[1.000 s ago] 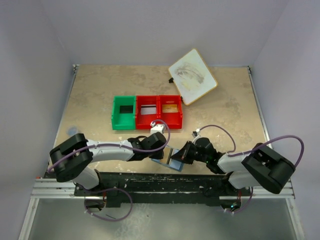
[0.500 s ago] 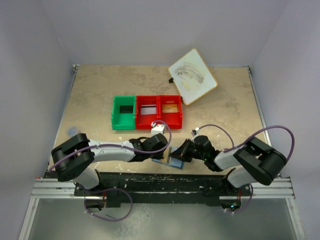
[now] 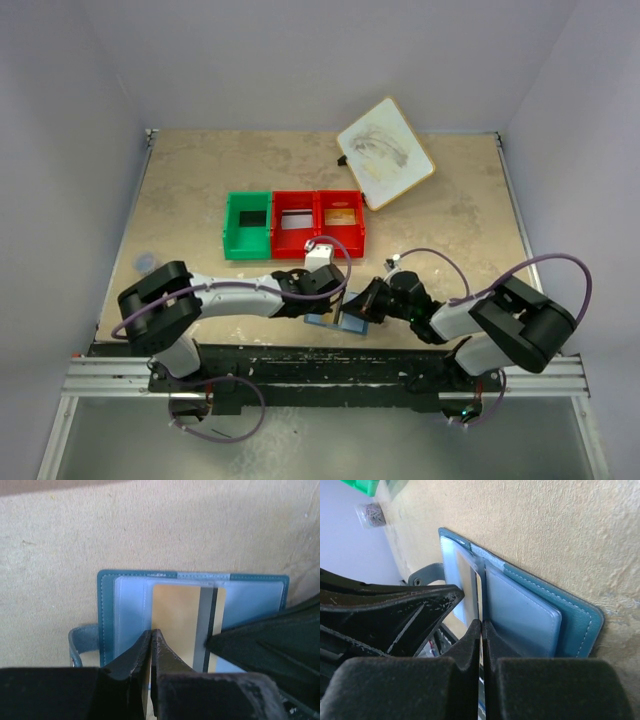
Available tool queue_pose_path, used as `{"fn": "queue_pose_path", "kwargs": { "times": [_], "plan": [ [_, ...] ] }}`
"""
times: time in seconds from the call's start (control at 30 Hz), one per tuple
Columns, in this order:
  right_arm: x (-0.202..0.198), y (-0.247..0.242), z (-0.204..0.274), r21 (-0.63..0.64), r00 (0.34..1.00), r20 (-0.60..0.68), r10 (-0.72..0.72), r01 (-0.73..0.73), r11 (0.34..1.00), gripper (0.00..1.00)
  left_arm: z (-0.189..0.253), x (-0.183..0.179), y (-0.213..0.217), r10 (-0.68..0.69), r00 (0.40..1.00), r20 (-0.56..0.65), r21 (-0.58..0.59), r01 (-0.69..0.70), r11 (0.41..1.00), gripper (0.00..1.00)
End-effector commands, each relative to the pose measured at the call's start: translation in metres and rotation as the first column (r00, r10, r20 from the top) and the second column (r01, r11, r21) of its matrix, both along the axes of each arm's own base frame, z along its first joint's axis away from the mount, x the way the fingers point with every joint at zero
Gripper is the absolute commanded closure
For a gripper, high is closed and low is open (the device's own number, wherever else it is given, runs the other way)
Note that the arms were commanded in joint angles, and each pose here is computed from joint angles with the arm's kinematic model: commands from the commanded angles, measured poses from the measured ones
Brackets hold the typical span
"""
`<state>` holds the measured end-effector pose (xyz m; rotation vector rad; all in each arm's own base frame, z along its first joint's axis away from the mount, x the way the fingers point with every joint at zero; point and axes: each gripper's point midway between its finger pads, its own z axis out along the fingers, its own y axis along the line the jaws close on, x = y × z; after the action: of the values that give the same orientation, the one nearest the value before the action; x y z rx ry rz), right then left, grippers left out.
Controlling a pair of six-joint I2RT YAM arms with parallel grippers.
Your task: Take the credit cards out of the card holder
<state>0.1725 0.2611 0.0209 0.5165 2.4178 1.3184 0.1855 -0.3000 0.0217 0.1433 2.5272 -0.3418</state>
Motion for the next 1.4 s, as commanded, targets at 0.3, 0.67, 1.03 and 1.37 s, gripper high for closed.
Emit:
{"fn": "queue_pose_path", "kwargs": {
  "times": [0.3, 0.67, 1.03, 1.37],
  "plan": [
    [0.005, 0.000, 0.003, -0.083, 0.998, 0.035, 0.057, -0.054, 0.995, 1.00, -0.018, 0.011, 0.033, 0.163, 0.986, 0.030, 0.293, -0.164, 0.942, 1.00],
    [0.002, -0.006, 0.010, -0.082, 0.997, 0.040, 0.065, -0.061, 0.995, 1.00, -0.024, 0.008, 0.035, 0.157, 0.987, 0.033, 0.304, -0.160, 0.939, 1.00],
    [0.006, -0.020, 0.005, -0.212, 0.995, 0.034, 0.089, -0.080, 0.974, 1.00, -0.024, 0.008, 0.034, 0.142, 0.989, 0.035, 0.297, -0.145, 0.944, 1.00],
    [0.010, -0.010, 0.017, -0.066, 0.998, 0.051, 0.020, -0.017, 0.998, 0.90, -0.015, 0.007, 0.024, 0.113, 0.993, 0.028, 0.226, -0.116, 0.967, 1.00]
  ]
}}
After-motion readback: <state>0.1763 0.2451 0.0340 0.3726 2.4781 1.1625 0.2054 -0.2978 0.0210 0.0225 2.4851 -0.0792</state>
